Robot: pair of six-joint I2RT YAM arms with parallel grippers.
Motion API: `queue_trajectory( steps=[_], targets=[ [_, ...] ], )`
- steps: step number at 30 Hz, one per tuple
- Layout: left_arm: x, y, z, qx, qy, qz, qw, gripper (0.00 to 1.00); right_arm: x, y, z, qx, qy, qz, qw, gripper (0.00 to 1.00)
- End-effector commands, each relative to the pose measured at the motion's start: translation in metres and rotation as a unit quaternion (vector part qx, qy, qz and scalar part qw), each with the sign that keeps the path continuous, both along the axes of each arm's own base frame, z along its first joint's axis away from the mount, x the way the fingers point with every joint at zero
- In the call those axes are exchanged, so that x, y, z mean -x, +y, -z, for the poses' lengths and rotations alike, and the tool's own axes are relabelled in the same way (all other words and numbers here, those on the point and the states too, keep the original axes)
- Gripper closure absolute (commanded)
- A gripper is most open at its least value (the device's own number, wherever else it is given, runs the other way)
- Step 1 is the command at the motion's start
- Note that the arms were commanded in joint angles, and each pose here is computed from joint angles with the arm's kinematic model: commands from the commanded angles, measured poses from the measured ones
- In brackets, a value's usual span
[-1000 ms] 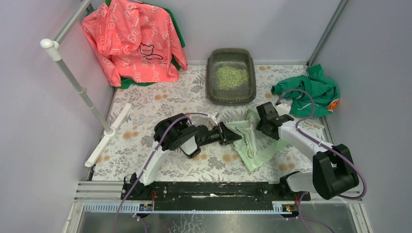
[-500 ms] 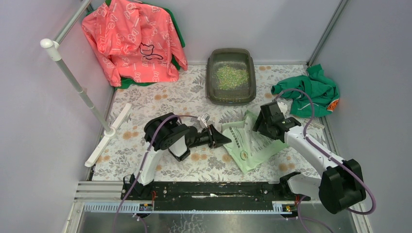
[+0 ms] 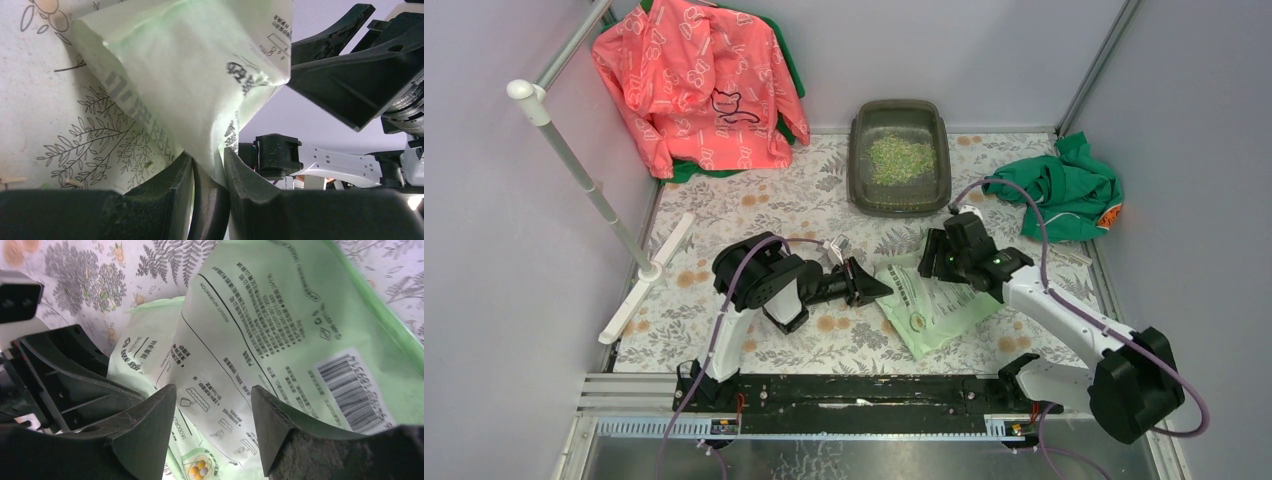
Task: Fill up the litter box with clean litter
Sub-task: 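Scoop the cat litter from the cat litter bag.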
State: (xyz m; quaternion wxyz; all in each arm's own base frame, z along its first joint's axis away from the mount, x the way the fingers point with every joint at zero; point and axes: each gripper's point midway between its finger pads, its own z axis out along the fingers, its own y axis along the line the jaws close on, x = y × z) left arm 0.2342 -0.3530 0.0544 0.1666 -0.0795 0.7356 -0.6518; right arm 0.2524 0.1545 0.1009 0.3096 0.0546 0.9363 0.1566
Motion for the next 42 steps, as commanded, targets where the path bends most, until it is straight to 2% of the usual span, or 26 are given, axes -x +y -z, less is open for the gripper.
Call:
queue_trajectory(
  steps=[1, 8, 13, 18, 30, 37, 40, 42],
  targets=[
    [-0.004, -0.001, -0.011, 0.018, -0.034, 0.006, 0.999, 1.0, -0.009, 0.023, -0.003, 0.028, -0.029, -0.049, 0.998, 0.36],
    [-0.003, -0.001, -0.013, 0.02, -0.036, 0.01, 0.999, 1.0, -0.015, 0.034, 0.007, 0.072, -0.037, -0.064, 0.995, 0.36],
    [-0.003, -0.002, -0.013, 0.021, -0.035, 0.012, 0.999, 1.0, -0.009, 0.041, -0.002, 0.065, -0.059, -0.084, 0.993, 0.3],
    [-0.003, -0.002, -0.012, 0.02, -0.035, 0.012, 0.999, 1.0, 0.001, 0.042, -0.017, 0.042, -0.083, -0.101, 0.991, 0.29],
    [-0.004, -0.003, -0.015, 0.024, -0.037, 0.014, 0.999, 1.0, 0.008, 0.03, 0.022, 0.118, -0.032, -0.113, 0.986, 0.35],
    [-0.003, -0.004, -0.016, 0.026, -0.037, 0.017, 0.999, 1.0, 0.003, 0.02, 0.029, 0.156, -0.029, -0.1, 0.982, 0.46],
    [-0.004, -0.004, -0.017, 0.026, -0.038, 0.016, 0.999, 1.0, 0.0, 0.015, 0.031, 0.171, -0.029, -0.087, 0.981, 0.63],
    [-0.003, -0.004, -0.018, 0.027, -0.038, 0.017, 0.999, 1.0, -0.001, 0.014, 0.03, 0.172, -0.032, -0.082, 0.981, 0.79]
  ],
)
